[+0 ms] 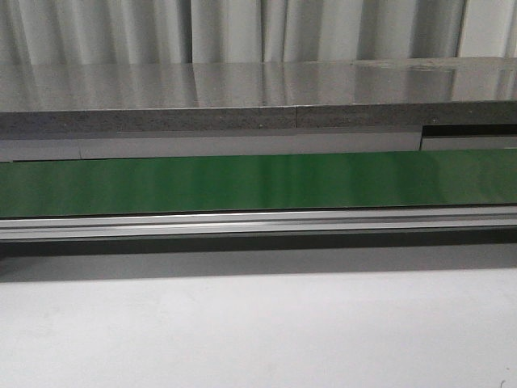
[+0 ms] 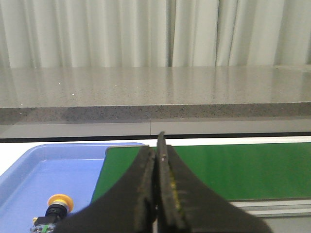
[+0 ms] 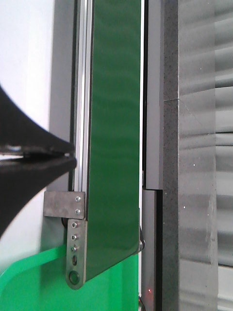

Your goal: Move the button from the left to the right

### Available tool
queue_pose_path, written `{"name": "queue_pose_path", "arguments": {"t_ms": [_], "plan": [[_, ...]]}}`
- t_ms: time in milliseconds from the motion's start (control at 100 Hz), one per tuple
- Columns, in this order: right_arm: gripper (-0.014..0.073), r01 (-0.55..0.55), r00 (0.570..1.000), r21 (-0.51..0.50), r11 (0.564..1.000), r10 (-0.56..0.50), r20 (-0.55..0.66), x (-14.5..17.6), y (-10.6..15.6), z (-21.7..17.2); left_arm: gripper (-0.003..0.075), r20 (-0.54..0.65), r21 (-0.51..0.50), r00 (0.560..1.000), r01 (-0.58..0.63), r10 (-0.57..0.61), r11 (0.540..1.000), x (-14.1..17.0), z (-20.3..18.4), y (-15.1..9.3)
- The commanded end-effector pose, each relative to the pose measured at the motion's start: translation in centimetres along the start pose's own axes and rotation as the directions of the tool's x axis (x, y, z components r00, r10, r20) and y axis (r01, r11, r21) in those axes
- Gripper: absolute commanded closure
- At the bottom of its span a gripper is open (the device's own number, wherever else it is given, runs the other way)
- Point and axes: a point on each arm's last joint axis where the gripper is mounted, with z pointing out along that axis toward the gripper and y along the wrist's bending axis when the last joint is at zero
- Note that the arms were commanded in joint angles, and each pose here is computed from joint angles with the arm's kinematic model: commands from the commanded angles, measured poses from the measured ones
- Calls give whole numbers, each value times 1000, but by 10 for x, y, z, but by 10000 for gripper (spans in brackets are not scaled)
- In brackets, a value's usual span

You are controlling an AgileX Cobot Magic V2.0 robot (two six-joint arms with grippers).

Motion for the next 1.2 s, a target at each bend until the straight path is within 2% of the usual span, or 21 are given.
{"name": "queue_pose_path", "arguments": {"t_ms": [0, 440, 660, 800, 910, 1040, 1190], "plan": [[663, 16, 993, -2, 1000, -15, 120, -15, 1, -3, 739, 76, 21, 997, 12, -14, 1000, 5, -2, -1], [663, 16, 993, -2, 1000, -15, 120, -15, 1, -3, 739, 96, 23, 995, 12, -14, 1000, 1, -2, -2], [663, 16, 993, -2, 1000, -15, 120, -15, 1, -3, 739, 139, 15, 990, 14, -16, 1000, -32, -7, -1], [663, 16, 993, -2, 1000, -15, 120, -15, 1, -3, 739, 30, -12, 999, 29, -29, 999, -61, -9, 1], [663, 16, 993, -2, 1000, -15, 120, -15, 1, -3, 739, -127, -40, 991, 45, -49, 998, -83, -9, 2], [663, 16, 993, -2, 1000, -15, 120, -15, 1, -3, 739, -320, -76, 945, 39, -61, 996, -110, -3, 4], [663, 16, 993, -2, 1000, -15, 120, -15, 1, -3, 739, -461, -101, 884, 30, -73, 994, -134, 7, 4]]}}
